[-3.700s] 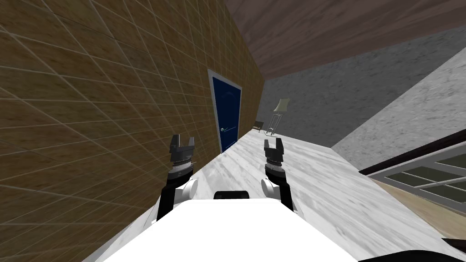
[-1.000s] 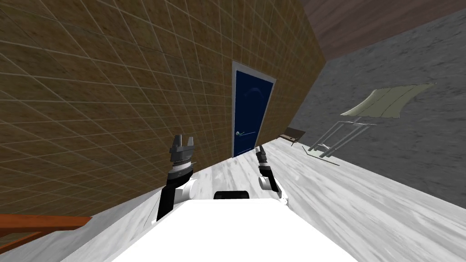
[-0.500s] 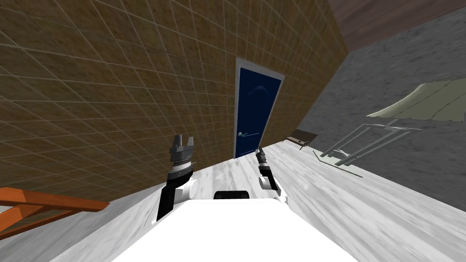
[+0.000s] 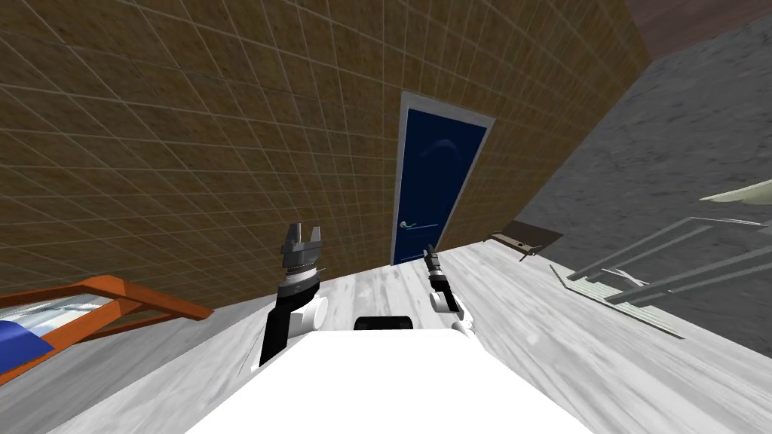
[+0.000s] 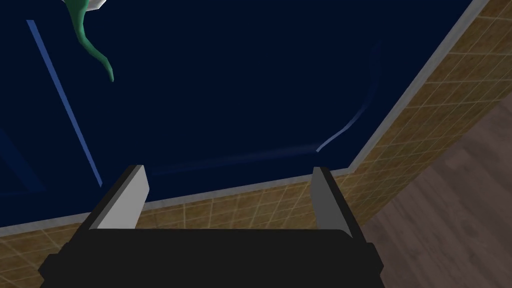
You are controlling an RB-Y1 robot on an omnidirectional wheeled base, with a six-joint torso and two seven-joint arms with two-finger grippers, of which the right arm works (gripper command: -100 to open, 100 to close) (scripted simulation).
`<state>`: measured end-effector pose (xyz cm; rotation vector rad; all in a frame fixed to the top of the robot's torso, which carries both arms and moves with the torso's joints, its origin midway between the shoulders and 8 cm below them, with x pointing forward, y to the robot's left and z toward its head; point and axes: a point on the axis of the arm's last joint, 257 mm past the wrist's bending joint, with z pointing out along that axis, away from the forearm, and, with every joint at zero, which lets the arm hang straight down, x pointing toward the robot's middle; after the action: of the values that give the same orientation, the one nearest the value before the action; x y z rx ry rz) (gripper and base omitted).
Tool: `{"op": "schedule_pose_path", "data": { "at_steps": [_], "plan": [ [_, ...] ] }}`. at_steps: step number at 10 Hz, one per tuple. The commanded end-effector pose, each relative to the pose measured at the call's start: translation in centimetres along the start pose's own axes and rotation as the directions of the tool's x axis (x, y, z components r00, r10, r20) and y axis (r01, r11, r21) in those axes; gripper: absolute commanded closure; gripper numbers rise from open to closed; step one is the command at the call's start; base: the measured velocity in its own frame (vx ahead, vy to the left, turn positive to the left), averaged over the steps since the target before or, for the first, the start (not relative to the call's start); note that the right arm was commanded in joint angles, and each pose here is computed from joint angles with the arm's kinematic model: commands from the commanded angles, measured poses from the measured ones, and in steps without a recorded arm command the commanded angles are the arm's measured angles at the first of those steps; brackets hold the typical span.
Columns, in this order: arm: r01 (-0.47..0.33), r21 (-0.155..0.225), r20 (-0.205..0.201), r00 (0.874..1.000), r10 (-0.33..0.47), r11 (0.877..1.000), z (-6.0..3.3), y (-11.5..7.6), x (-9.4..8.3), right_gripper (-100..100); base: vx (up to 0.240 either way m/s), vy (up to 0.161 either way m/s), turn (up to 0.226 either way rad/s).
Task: Pull the door open
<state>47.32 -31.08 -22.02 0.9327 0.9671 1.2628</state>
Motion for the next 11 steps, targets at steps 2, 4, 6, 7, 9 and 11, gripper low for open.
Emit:
{"op": "schedule_pose_path", "data": {
  "at_steps": [2, 4, 6, 7, 9, 11],
  "plan": [
    [0.004, 0.041, 0.005, 1.0, -0.004, 0.999, 0.02, -1.8, -0.7, -100, 0.072, -0.066, 0.15],
    [0.006, 0.056, 0.007, 1.0, -0.006, 0.998, -0.01, -2.5, -1.1, -100, 0.064, -0.054, 0.135],
    [0.009, 0.087, 0.012, 1.0, -0.01, 0.996, -0.08, -4.0, -1.7, -100, 0.054, -0.043, 0.147],
    [0.009, 0.087, 0.012, 1.0, -0.01, 0.996, -0.08, -4.0, -1.7, -100, 0.038, -0.044, 0.07],
    [0.013, 0.115, 0.018, 1.0, -0.015, 0.993, -0.19, -5.3, -2.4, -100, 0.041, -0.054, 0.139],
    [0.017, 0.143, 0.024, 1.0, -0.02, 0.99, -0.32, -6.5, -3.1, -100, 0.066, -0.077, 0.167]
  ]
}}
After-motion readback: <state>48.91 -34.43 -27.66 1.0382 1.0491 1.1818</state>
